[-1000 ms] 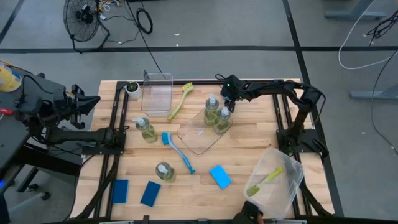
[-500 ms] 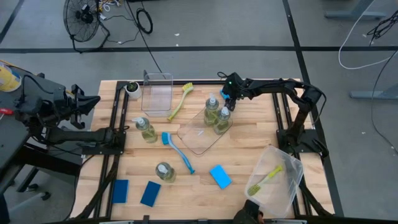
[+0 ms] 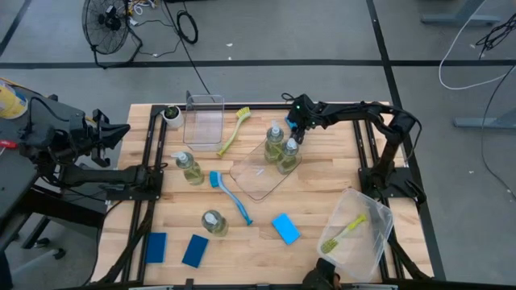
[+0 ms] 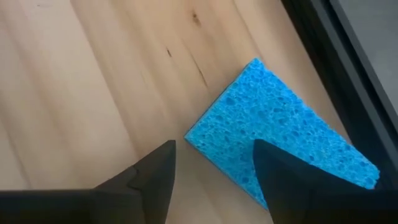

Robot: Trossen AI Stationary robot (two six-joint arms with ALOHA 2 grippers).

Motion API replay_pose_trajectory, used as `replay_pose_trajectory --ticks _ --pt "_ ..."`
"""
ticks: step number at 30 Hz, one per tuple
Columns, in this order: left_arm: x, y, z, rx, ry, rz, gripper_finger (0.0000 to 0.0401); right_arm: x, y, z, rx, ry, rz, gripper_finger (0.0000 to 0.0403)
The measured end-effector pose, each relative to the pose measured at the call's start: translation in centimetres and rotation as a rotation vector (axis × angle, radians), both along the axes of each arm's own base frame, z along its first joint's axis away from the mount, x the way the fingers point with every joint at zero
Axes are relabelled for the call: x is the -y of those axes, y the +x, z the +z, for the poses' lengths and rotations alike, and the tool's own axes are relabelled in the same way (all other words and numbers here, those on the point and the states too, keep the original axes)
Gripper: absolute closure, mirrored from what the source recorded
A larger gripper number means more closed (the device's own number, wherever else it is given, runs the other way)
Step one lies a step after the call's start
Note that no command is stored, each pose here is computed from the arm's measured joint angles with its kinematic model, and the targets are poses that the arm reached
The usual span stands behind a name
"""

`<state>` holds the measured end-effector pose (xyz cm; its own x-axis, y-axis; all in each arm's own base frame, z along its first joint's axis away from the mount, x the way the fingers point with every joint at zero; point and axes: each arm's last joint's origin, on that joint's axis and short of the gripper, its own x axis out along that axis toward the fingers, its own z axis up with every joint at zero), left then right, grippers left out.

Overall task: Pick & Place Kitchen Sink Supplies
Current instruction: Put the blue sponge into the top transparent bin

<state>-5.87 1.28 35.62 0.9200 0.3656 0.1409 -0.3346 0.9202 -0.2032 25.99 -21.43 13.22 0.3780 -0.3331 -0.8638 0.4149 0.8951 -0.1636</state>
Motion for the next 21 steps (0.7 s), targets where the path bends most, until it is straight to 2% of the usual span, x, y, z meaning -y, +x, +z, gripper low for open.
replay_pose_trajectory --ticks 7,11,15,21 --pt "0.0 0.0 0.0 0.002 -0.003 0.000 0.0376 0.3 0.1 -0.7 -0.018 -0.013 -0.022 0.0145" --pt "0.0 0.0 0.0 0.011 -0.027 -0.004 0.0376 0.6 0.1 -0.7 0.011 -0.012 -0.053 0.0147" --pt "0.0 0.0 0.0 0.013 -0.030 -0.004 0.0376 0.8 -0.1 -0.7 0.009 -0.015 -0.061 0.0184" --pt "0.0 0.0 0.0 0.013 -0.031 -0.004 0.0376 1.3 -0.3 -0.4 -0.012 -0.011 -0.068 0.0275"
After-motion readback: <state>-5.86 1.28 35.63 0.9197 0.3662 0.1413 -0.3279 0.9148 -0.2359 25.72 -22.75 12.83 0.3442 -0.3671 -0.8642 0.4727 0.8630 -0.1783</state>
